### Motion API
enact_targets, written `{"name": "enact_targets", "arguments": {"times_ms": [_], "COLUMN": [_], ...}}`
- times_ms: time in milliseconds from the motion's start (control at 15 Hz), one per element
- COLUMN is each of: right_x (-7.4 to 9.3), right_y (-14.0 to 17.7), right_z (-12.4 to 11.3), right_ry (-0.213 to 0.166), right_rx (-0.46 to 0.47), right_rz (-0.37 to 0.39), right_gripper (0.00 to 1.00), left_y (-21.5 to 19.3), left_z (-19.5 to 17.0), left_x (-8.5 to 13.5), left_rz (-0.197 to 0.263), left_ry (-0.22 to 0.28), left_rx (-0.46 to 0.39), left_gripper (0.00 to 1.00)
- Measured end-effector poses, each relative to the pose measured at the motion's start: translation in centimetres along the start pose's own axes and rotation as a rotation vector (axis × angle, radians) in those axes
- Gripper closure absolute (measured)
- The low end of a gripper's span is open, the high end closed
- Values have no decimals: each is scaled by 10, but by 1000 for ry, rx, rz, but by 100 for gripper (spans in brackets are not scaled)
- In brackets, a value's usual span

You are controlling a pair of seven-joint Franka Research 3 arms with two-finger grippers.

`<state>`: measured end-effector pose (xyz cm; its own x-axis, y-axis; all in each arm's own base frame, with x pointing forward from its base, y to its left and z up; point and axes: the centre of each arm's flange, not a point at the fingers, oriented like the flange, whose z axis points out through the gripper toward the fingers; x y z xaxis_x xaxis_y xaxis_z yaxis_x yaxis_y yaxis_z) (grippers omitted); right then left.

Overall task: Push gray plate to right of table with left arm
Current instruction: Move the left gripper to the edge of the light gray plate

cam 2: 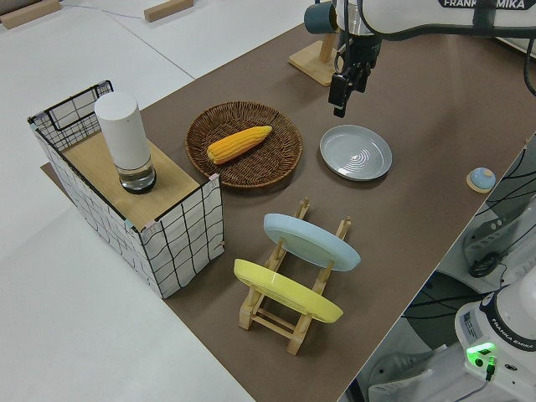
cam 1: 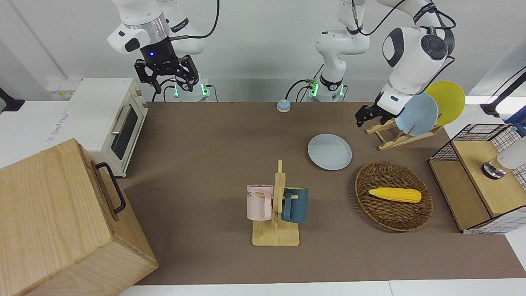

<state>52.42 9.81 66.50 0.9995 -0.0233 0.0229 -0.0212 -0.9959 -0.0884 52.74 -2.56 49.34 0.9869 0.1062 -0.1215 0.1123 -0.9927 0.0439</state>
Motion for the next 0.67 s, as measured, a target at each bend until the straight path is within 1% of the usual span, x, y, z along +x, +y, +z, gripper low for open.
{"name": "enact_targets", "arguments": {"times_ms": [333, 667], "right_x": [0, 0], "right_y": [0, 0], "right_z": [0, 0], "right_ry": [0, 0], "right_rx": [0, 0], "right_rz": [0, 0], "right_gripper": [0, 0], "left_y": [-1, -3], "left_z": [24, 58], "left_x": [2, 12], "left_rz": [-2, -5], "left_ry": [-20, -41], "left_rx": [4, 8], "left_gripper": [1, 1]}}
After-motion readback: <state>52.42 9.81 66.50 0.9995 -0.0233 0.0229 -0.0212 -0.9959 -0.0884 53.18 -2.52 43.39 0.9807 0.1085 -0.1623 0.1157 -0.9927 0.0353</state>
